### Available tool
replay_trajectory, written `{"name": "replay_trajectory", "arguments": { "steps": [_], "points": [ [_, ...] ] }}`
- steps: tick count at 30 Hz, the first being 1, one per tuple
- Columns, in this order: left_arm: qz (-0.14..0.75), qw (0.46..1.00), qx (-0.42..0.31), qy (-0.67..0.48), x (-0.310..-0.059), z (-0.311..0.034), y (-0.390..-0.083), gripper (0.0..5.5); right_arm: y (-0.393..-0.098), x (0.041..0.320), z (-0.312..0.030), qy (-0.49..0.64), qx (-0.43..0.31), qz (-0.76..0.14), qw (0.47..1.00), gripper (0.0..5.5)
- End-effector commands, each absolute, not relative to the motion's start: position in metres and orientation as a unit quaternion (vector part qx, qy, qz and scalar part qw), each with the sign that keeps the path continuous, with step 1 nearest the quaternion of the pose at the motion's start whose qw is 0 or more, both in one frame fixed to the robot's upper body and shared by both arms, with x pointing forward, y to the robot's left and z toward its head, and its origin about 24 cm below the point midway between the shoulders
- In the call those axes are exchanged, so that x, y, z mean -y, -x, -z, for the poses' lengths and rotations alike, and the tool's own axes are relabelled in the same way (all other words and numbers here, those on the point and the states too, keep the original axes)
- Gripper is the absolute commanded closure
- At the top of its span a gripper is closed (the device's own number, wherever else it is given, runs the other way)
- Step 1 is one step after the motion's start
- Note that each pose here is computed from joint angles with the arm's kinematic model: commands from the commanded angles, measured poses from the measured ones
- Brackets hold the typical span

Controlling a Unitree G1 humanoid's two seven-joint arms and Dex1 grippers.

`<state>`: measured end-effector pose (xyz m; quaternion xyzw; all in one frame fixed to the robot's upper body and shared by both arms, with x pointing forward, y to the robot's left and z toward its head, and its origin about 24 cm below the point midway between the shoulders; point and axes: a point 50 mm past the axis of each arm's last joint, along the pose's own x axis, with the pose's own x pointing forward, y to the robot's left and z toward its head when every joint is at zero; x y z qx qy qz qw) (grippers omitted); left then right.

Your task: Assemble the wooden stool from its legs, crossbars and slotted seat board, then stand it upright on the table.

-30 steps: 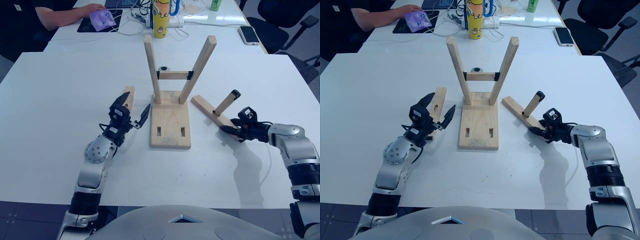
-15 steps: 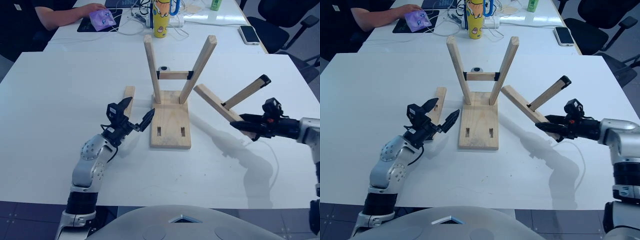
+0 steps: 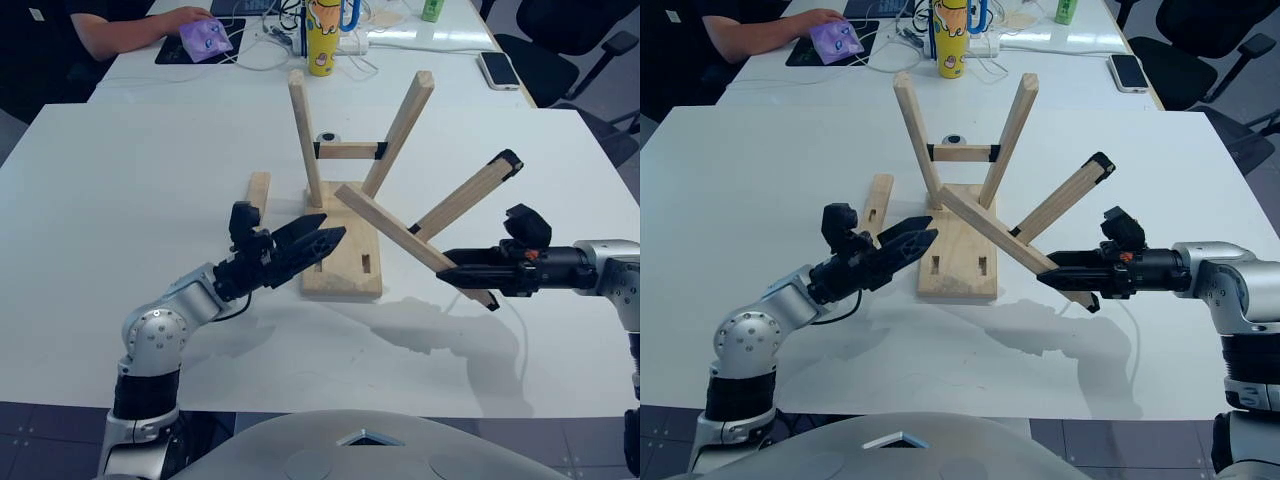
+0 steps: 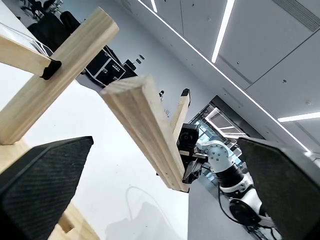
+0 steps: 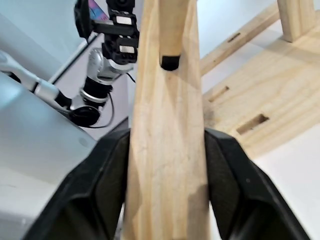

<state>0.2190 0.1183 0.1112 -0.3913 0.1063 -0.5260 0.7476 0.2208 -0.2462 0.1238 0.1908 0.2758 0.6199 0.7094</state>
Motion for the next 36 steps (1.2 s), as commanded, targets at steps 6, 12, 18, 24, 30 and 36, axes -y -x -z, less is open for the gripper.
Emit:
{"name": "replay_trajectory", "arguments": {
  "steps": [6,12,18,24,30,36],
  "points": [
    [0.549,0.720,-0.119,0.407,-0.104,-0.115,-0.219,0.10,-0.215,0.224,-0.125,-0.233,-0.265,-0.657,0.666,3.45],
    [0.551,0.719,-0.111,0.409,-0.102,-0.118,-0.221,0.10,-0.210,0.218,-0.118,-0.235,-0.283,-0.668,0.647,3.45],
    [0.557,0.709,-0.113,0.418,-0.105,-0.122,-0.220,0.39,-0.211,0.218,-0.118,-0.230,-0.285,-0.669,0.647,3.45],
    [0.559,0.702,-0.125,0.423,-0.106,-0.119,-0.218,1.26,-0.213,0.215,-0.116,-0.227,-0.286,-0.671,0.645,3.45],
    [0.564,0.697,-0.134,0.421,-0.107,-0.119,-0.216,2.18,-0.213,0.214,-0.116,-0.226,-0.284,-0.672,0.646,3.45],
    [0.564,0.697,-0.138,0.420,-0.108,-0.118,-0.215,3.02,-0.216,0.215,-0.117,-0.232,-0.279,-0.670,0.648,3.45]
  ]
}}
